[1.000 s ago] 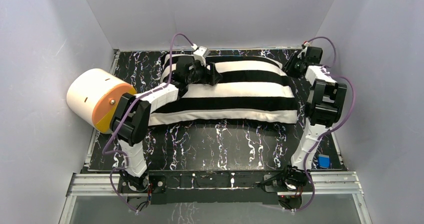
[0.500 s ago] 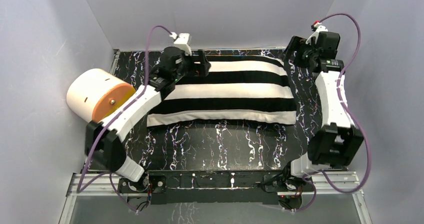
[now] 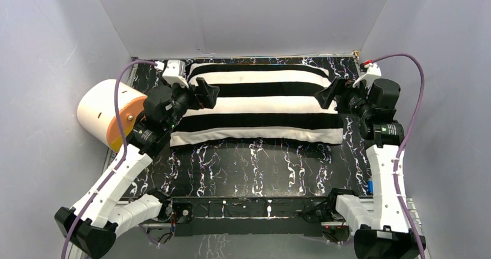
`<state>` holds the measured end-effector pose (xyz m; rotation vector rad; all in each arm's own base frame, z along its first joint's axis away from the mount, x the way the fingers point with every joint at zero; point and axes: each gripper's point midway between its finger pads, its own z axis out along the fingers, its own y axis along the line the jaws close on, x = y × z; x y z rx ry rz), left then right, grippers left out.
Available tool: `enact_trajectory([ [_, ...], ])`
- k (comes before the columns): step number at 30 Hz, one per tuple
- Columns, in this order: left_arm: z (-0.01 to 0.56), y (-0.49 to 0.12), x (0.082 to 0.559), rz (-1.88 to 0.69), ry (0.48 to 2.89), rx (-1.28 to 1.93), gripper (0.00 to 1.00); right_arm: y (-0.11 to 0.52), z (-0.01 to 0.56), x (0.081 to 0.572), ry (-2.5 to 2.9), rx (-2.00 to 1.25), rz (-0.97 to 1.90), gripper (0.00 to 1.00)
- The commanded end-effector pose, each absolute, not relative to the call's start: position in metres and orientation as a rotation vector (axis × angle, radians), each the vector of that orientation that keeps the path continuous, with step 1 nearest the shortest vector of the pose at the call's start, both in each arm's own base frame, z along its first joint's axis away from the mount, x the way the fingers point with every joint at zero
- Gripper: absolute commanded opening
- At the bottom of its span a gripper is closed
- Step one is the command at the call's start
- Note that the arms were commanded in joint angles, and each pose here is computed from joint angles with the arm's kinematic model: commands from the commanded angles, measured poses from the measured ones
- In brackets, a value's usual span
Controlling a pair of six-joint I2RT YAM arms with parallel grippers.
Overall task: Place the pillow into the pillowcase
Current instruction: Reset both arms
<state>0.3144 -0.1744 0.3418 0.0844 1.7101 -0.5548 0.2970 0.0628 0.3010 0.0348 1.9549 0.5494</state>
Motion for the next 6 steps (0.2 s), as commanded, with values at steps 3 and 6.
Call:
enact_trajectory([
  [3, 0.32, -0.167, 0.299, -0.539, 1.739, 0.095, 0.98, 0.073, 0.32, 0.285, 1.893, 0.01, 0.62, 0.99],
  [6, 0.318, -0.166, 0.299, -0.539, 1.734, 0.092, 0.98, 0.073, 0.324, 0.286, 1.893, 0.02, 0.619, 0.99],
])
